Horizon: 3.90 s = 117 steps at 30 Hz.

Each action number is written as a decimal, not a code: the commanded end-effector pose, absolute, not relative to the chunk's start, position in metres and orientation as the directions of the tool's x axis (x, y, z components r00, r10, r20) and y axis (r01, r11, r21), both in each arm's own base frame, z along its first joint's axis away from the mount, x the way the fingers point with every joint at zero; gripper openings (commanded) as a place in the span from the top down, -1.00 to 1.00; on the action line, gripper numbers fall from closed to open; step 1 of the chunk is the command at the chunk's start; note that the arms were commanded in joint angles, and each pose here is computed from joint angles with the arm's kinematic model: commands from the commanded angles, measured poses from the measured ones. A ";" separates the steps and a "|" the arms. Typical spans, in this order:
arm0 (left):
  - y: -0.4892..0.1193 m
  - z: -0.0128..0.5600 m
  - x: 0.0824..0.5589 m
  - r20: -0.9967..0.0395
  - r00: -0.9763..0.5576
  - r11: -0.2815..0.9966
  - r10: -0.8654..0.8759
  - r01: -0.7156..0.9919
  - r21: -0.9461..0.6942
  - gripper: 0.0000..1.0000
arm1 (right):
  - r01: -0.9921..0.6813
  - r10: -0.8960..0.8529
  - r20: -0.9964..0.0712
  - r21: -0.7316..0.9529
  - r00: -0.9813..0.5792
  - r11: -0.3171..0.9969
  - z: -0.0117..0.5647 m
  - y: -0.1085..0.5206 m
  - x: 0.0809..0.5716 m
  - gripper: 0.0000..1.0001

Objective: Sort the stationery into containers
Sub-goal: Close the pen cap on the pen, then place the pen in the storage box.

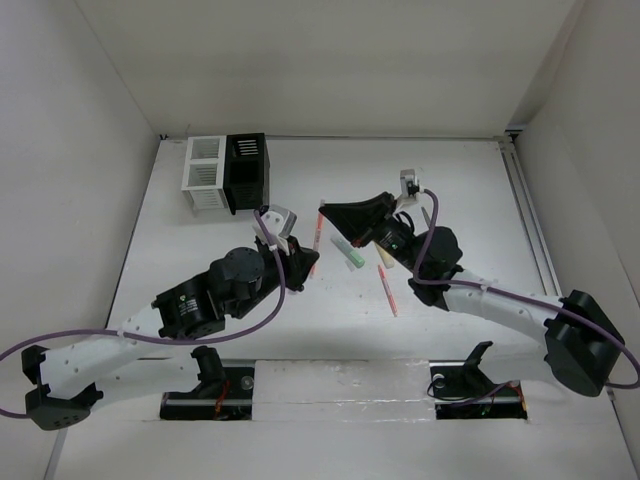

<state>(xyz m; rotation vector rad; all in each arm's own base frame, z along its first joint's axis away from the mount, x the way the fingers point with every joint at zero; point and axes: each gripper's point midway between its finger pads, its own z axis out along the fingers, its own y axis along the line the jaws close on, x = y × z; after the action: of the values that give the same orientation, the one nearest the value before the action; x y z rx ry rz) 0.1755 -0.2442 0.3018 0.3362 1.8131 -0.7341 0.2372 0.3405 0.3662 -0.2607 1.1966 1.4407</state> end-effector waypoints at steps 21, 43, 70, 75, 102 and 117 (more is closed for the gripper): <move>-0.223 0.418 0.182 -0.868 -0.169 0.675 -0.467 0.566 -0.473 1.00 | -0.814 0.378 -0.823 0.530 -0.425 0.239 0.279 0.369 0.211 1.00; -0.231 0.402 0.177 -0.872 -0.210 0.658 -0.442 0.585 -0.474 1.00 | -0.867 0.419 -0.818 0.482 -0.394 0.126 0.332 0.369 0.192 0.48; -0.213 0.342 0.257 -0.900 -0.130 0.896 -0.416 0.112 -0.430 1.00 | -0.831 0.545 -0.809 0.449 -0.221 0.328 0.361 0.256 0.219 -0.47; -0.202 0.340 0.326 -0.881 -0.144 0.883 -0.451 0.069 -0.464 1.00 | -0.833 0.543 -0.825 0.407 -0.159 0.375 0.365 0.231 0.209 -0.47; 0.028 0.320 0.593 -0.986 0.092 0.791 -0.139 -0.589 -0.167 1.00 | -0.859 0.421 -0.869 0.406 -0.259 0.310 0.311 0.242 0.182 -0.49; 0.002 0.279 0.613 -0.977 0.086 0.831 -0.193 -0.516 -0.210 1.00 | -0.839 0.386 -0.878 0.421 -0.282 0.344 0.289 0.250 0.195 -0.49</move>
<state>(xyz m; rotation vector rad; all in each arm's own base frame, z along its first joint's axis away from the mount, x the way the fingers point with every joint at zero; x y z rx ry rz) 0.6141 0.0233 0.2546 -0.5870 1.5627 0.3773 0.1952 0.2476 0.2850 -0.4266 1.4277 1.2798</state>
